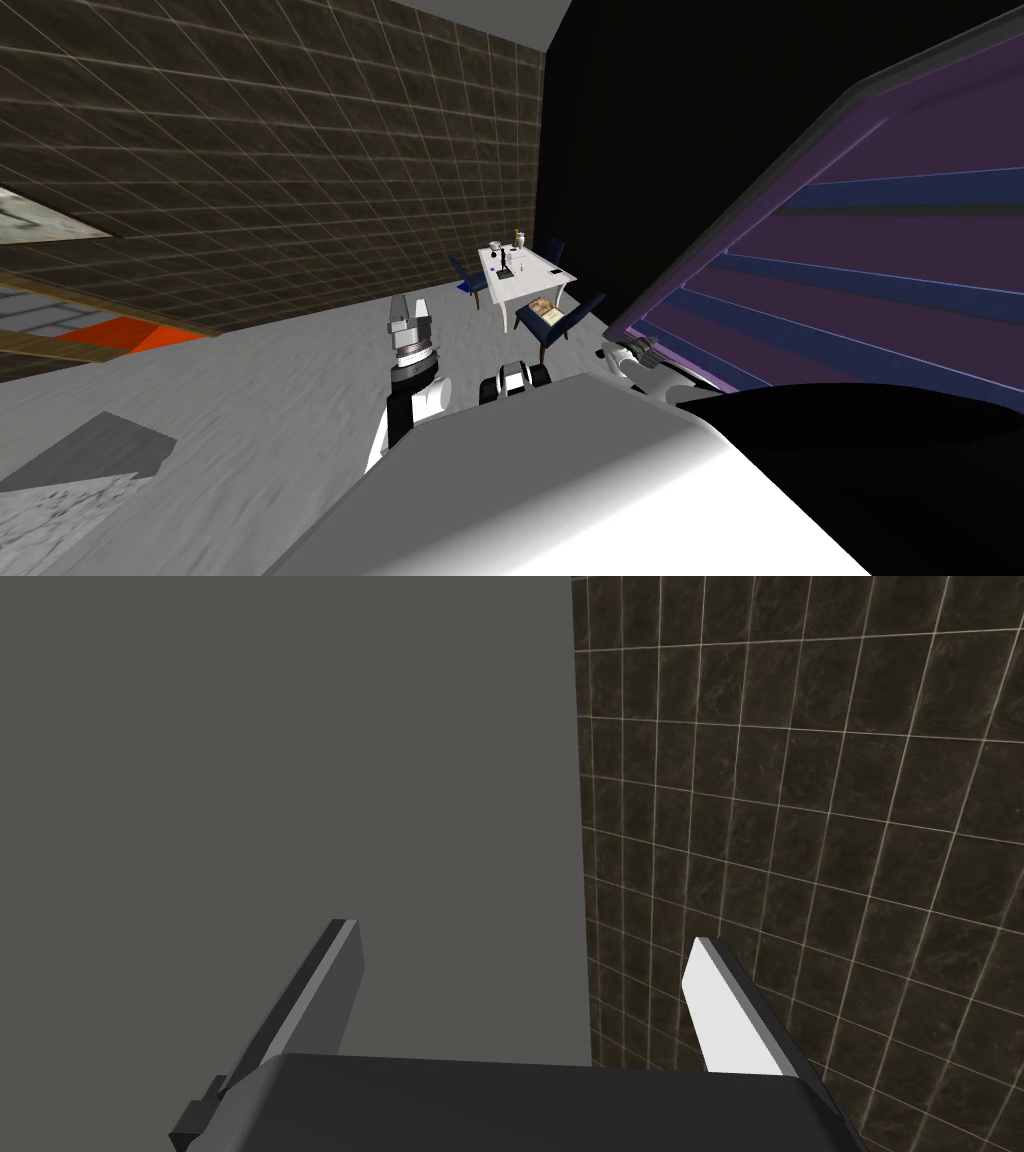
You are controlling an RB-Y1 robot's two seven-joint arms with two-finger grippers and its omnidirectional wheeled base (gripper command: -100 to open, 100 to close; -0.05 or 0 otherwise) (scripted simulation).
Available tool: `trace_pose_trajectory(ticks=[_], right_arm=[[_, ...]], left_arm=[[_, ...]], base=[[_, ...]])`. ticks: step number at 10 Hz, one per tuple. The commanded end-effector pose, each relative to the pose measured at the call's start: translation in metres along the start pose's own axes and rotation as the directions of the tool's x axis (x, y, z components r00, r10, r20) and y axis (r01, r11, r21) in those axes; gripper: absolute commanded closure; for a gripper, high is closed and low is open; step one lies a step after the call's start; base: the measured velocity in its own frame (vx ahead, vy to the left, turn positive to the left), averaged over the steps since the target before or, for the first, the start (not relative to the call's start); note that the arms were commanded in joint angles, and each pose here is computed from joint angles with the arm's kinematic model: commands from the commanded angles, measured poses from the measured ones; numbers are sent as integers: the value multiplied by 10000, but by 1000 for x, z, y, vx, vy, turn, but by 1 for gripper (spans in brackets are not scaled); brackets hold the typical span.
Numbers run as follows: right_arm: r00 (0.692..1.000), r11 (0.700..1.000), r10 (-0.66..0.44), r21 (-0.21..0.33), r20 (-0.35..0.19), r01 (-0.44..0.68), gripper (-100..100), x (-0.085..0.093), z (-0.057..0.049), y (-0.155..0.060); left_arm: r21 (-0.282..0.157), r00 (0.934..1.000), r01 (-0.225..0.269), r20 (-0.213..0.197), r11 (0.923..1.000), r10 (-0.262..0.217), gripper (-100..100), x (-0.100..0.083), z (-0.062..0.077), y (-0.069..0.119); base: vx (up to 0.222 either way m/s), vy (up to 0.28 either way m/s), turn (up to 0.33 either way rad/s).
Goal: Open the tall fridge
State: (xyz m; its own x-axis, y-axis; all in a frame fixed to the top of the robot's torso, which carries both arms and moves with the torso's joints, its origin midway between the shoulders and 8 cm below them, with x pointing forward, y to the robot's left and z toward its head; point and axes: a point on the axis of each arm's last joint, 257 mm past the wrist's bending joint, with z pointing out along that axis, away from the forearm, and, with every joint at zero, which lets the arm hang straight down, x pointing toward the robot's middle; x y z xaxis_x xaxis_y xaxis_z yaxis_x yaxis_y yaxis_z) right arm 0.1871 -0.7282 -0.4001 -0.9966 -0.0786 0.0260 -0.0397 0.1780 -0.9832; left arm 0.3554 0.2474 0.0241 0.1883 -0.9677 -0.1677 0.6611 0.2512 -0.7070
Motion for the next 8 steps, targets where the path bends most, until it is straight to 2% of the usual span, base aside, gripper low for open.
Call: trace_pose_trajectory(ticks=[1,3,4,5,7,8], right_arm=[[9992,9992,390,-27,86,-390,-100,-4,-1,1],[9995,10000,-5,75,-316,7,-100,20,4,1],[9996,10000,21,69,-290,-19,-100,18,4,1],[9990,9999,-124,103,-438,129,-100,27,6,1],[9993,9999,-66,82,-375,69,-100,25,4,1],[9993,9999,-78,84,-356,82,-100,21,17,-12]], left_arm=[[0,10000,0,0,10000,0,0,0,0,0],[0,10000,0,0,10000,0,0,0,0,0],[0,10000,0,0,10000,0,0,0,0,0],[0,10000,0,0,10000,0,0,0,0,0],[0,10000,-2,-1,10000,2,0,0,0,0],[-1,10000,-1,-1,10000,1,0,0,0,0]], base=[[-4,-6,-10],[0,0,0],[0,0,0],[0,0,0],[-6,-78,0],[-13,40,-25]])
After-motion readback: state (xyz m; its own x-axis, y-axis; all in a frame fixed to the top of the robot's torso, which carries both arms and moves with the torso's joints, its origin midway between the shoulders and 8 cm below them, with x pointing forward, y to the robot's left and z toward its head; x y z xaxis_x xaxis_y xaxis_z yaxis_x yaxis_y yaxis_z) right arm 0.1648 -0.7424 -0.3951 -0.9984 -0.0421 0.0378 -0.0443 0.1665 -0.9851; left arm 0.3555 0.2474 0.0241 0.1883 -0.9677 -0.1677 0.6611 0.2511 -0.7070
